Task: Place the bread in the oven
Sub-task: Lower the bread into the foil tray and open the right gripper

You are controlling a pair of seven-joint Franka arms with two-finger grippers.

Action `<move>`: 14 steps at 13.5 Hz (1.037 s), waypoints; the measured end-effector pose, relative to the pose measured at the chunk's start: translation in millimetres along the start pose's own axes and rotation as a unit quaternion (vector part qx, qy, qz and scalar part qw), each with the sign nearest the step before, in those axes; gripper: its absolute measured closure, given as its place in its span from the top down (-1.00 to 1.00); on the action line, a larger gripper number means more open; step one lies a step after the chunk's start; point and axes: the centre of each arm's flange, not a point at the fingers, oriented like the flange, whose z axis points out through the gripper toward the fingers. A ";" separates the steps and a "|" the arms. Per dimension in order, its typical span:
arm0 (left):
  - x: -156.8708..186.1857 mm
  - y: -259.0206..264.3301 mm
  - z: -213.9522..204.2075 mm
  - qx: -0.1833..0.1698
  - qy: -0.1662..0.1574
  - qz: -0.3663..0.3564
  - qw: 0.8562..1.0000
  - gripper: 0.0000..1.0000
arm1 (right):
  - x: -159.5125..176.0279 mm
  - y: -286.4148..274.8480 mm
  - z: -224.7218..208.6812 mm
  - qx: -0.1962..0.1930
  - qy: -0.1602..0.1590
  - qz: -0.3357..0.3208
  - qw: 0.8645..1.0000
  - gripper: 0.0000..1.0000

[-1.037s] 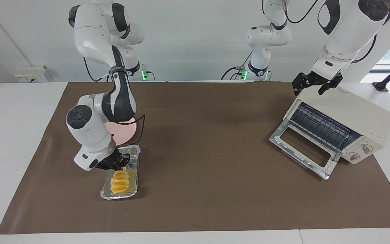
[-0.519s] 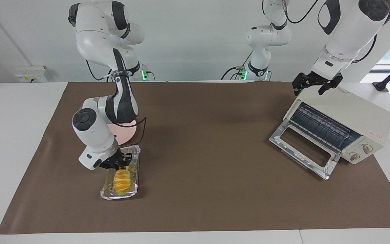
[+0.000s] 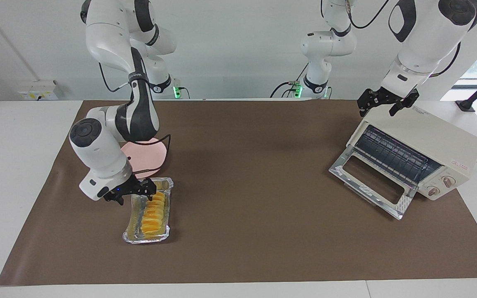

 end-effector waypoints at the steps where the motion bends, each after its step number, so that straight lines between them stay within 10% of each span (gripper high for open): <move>1: 0.0 0.0 0.0 0.000 0.000 0.000 1.000 1.00 | -0.4 7.0 2.9 -0.003 0.002 -0.002 1.000 1.00; 8: 0.0 0.0 0.0 0.000 0.000 0.000 1.000 1.00 | -8.6 32.7 56.5 -0.012 0.008 0.005 1.000 0.91; 14: 0.0 0.0 0.0 0.000 0.000 0.000 1.000 1.00 | -18.4 28.7 79.2 -0.013 0.020 0.024 0.999 -0.52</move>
